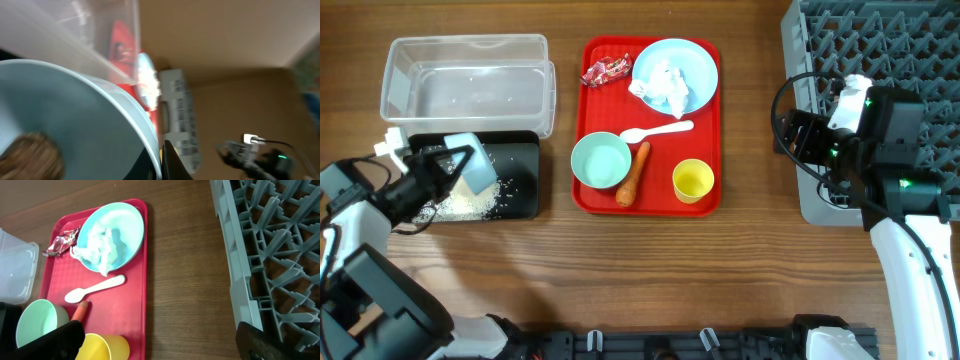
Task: Sort waste into correct bins and load items into the dishwasher rack
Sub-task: 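Tip the blue bowl over the black tray to dump the scrap, then return the empty blue bowl to the red tray with left gripper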
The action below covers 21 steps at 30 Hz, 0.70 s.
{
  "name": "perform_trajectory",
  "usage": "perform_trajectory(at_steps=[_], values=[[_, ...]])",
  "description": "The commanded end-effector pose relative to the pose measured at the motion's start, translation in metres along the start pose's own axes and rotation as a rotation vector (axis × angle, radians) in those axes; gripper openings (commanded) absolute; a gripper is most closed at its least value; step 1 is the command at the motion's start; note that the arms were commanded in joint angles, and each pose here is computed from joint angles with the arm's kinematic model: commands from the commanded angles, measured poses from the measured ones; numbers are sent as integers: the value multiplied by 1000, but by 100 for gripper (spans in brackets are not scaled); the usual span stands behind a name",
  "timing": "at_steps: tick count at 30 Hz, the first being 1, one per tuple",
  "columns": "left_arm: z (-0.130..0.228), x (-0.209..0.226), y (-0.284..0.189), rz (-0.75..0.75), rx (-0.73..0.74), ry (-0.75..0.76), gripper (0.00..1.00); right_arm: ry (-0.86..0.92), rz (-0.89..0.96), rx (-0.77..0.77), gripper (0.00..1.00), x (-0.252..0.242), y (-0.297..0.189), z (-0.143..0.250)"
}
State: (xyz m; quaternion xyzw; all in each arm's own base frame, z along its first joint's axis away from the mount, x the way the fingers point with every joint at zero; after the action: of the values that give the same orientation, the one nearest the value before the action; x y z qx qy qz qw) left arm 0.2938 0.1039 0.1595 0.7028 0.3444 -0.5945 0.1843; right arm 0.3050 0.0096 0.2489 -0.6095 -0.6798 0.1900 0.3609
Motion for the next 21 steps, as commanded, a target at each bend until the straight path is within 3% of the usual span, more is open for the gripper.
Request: perform_trajectory(at_steps=[1,13,17,21], values=[[2,-10,-6,161,0,-14,4,-19,13,-20,100,1,-3,-7],[5,-10,-5,161,4,-36,4,-19,12,-20,100,1,-3,-7],[4,-20,1,168,28,23,4,-19,13,-21,100,1,-3,-8],[-2,-57,21,121,88,167,4,-19,12,-25,100,1,-3,-8]])
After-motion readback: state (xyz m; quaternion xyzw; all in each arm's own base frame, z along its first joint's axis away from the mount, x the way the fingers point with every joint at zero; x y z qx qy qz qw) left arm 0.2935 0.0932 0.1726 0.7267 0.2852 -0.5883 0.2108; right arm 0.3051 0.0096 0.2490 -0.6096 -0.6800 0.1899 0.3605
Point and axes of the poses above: each gripper's point midway between its finger pads, its own y axis out along the fingers, its own x axis along the line the jaws close on, z = x × y, the point moved 5 cm from there along -y, back along the fingers, and after that the axes turned 3 degrees about -y, right-handed, at the moved point
